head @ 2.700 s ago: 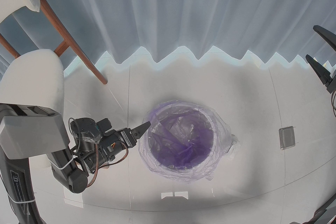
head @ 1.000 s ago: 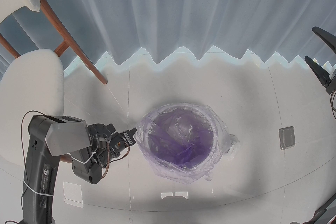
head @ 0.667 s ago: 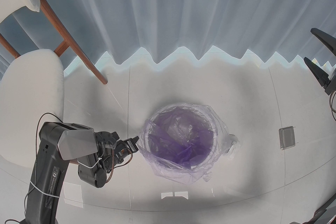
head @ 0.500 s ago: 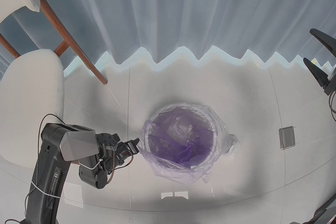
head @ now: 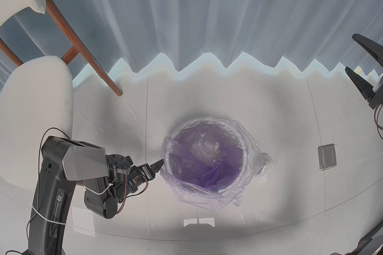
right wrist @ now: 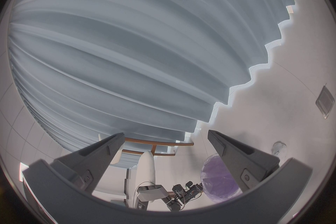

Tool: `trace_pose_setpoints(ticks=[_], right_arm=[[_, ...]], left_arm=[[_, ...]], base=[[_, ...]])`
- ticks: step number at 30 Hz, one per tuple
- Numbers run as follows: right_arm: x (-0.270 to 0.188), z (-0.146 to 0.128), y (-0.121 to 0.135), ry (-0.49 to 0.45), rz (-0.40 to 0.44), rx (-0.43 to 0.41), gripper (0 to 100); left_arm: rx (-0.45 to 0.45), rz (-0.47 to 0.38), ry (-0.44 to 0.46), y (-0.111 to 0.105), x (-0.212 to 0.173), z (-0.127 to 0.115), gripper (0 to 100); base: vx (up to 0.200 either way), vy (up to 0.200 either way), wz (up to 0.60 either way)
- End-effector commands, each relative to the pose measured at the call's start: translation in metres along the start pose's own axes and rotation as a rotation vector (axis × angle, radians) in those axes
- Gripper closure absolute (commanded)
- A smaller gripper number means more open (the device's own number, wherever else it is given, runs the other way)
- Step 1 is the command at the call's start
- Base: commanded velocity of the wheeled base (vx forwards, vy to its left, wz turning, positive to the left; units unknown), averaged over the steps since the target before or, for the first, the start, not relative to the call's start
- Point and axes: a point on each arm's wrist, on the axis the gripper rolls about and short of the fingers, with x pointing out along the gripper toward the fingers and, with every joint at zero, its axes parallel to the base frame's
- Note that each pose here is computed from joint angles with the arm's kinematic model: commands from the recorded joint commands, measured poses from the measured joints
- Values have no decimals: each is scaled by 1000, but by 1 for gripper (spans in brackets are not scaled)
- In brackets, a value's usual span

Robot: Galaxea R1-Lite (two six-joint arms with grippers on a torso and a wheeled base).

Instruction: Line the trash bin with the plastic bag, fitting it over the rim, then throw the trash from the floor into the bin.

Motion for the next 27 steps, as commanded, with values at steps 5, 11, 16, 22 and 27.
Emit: trace_pose_setpoints(ticks=[5, 11, 16, 22, 27], right_arm=[[1, -2, -3, 9, -9, 5, 0], [2, -5, -8, 20, -24, -14, 0], [2, -6, -10, 27, -29, -33, 0], [2, -6, -10, 27, -29, -33, 0], [2, -7, -10, 28, -31, -31, 0]], left_arm=[[18, -49, 3, -53, -83, 39, 0], [41, -131, -7, -89, -138, 50, 0], [79, -236, 6, -120, -174, 45, 0], [128, -386, -88, -150, -210, 60, 0], [226, -472, -226, -164, -237, 80, 0]], base=[[0, 0, 0], [0, 0, 0], [0, 0, 0], [0, 0, 0], [0, 0, 0]])
